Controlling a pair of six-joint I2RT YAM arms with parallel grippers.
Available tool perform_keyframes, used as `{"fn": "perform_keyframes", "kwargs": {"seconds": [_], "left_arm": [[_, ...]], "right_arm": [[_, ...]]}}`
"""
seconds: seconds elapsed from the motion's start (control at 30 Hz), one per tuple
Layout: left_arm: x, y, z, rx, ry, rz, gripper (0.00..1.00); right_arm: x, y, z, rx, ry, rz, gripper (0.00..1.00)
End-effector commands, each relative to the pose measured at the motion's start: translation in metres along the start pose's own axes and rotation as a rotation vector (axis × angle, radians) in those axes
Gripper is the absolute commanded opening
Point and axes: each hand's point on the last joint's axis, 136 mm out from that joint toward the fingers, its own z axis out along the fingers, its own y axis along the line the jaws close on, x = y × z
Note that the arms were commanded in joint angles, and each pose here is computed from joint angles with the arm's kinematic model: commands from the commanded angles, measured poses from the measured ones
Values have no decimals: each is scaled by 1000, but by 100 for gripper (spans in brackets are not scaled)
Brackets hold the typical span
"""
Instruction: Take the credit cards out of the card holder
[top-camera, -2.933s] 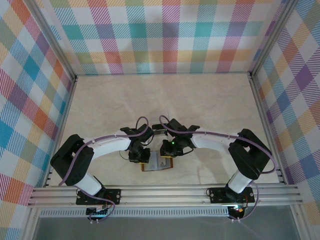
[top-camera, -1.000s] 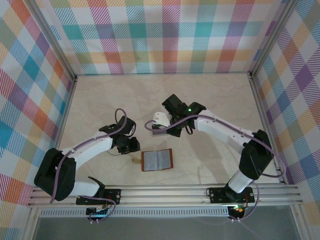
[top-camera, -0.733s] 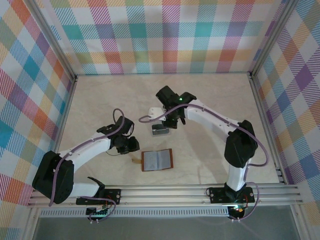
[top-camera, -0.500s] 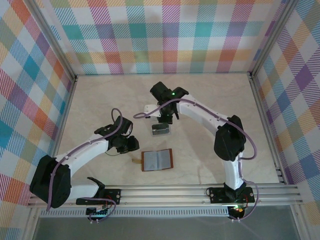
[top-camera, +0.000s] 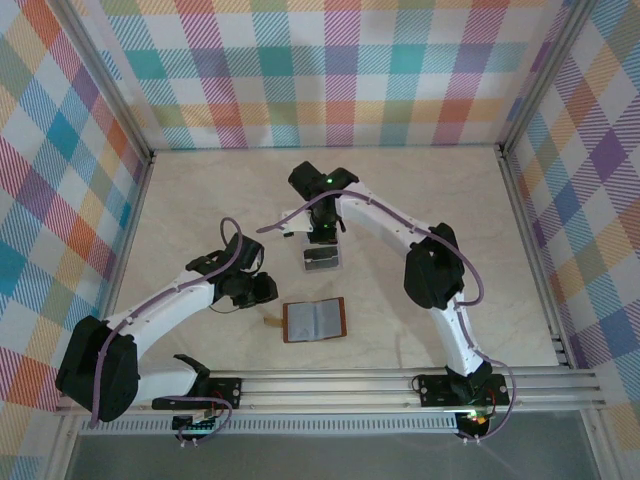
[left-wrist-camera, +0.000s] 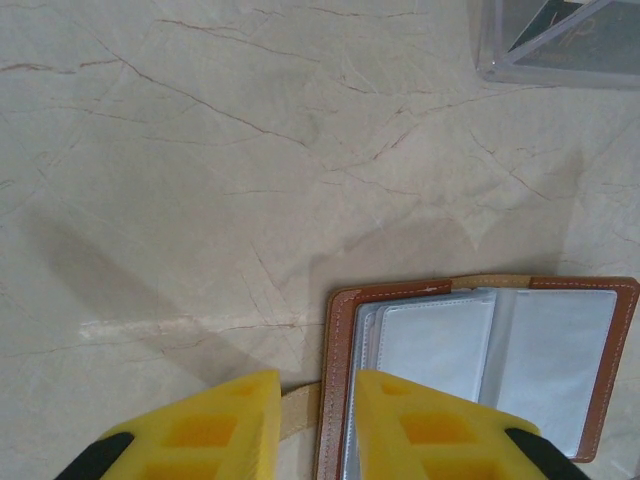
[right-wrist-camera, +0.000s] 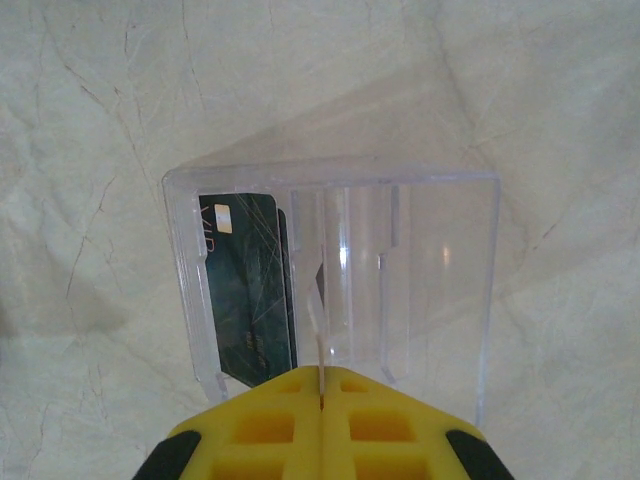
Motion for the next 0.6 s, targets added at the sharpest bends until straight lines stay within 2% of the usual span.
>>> {"fn": "perform_keyframes", "kwargs": {"seconds": [0.0,0.43,0.5,0.57], "left_arm": [[7,6,-2,-5,20,-19,27],[10,11,-3,-15,17,-13,26],[10,11,-3,-14,19,-12,27],[11,11,-3,-14,20,-12,27]], "right_arm": [[5,3,3,-36,30,-19,0],[12,16,22,-116,60,-13,1],[11,12,23,-100,58,-11,6],[10,1,24,-52,58,-4,18]]}}
